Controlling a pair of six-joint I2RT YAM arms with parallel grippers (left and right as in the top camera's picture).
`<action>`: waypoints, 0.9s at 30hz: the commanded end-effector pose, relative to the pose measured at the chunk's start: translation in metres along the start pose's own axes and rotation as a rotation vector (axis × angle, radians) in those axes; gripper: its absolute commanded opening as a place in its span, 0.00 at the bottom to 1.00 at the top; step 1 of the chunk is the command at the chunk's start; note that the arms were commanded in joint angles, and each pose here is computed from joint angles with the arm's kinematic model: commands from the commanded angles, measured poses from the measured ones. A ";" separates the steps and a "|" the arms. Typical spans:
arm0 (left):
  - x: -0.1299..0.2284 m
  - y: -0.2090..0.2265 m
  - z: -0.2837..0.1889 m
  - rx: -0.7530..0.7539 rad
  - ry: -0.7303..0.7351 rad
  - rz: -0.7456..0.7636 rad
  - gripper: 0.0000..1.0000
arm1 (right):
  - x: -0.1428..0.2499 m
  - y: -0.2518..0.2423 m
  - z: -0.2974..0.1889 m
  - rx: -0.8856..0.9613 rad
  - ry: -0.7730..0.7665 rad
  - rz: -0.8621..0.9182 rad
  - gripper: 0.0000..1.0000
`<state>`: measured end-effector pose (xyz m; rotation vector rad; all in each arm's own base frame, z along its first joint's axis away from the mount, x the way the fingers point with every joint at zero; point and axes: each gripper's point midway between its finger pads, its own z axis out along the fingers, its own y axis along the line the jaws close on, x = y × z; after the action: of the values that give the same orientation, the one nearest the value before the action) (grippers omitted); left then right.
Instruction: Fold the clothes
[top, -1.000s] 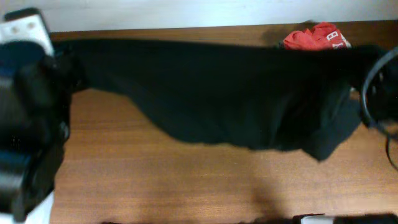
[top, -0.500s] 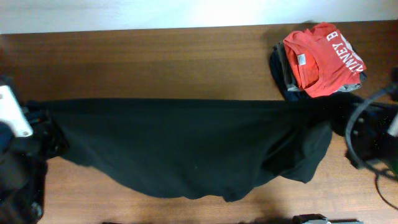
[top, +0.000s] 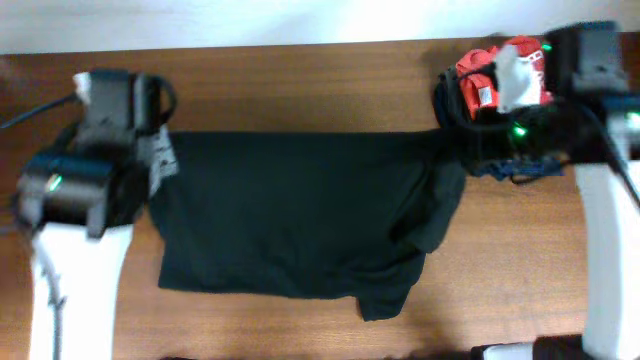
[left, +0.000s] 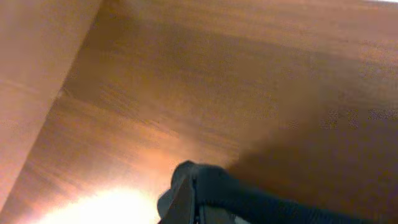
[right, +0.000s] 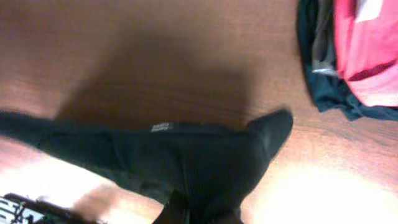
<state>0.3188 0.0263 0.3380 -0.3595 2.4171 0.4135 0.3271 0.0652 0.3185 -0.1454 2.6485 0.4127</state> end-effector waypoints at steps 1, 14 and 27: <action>-0.004 -0.016 0.047 -0.062 0.041 -0.007 0.01 | -0.015 -0.001 0.042 -0.004 0.045 -0.039 0.04; -0.028 -0.067 0.220 -0.149 0.042 -0.005 0.01 | -0.073 -0.032 0.216 -0.017 0.066 -0.064 0.04; -0.011 -0.048 0.264 -0.126 0.137 -0.001 0.01 | -0.042 -0.042 0.218 -0.004 0.193 -0.014 0.04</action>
<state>0.4972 0.0782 0.1396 -0.4745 2.5032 0.5495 0.4693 0.1031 0.1352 -0.2283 2.8191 0.4369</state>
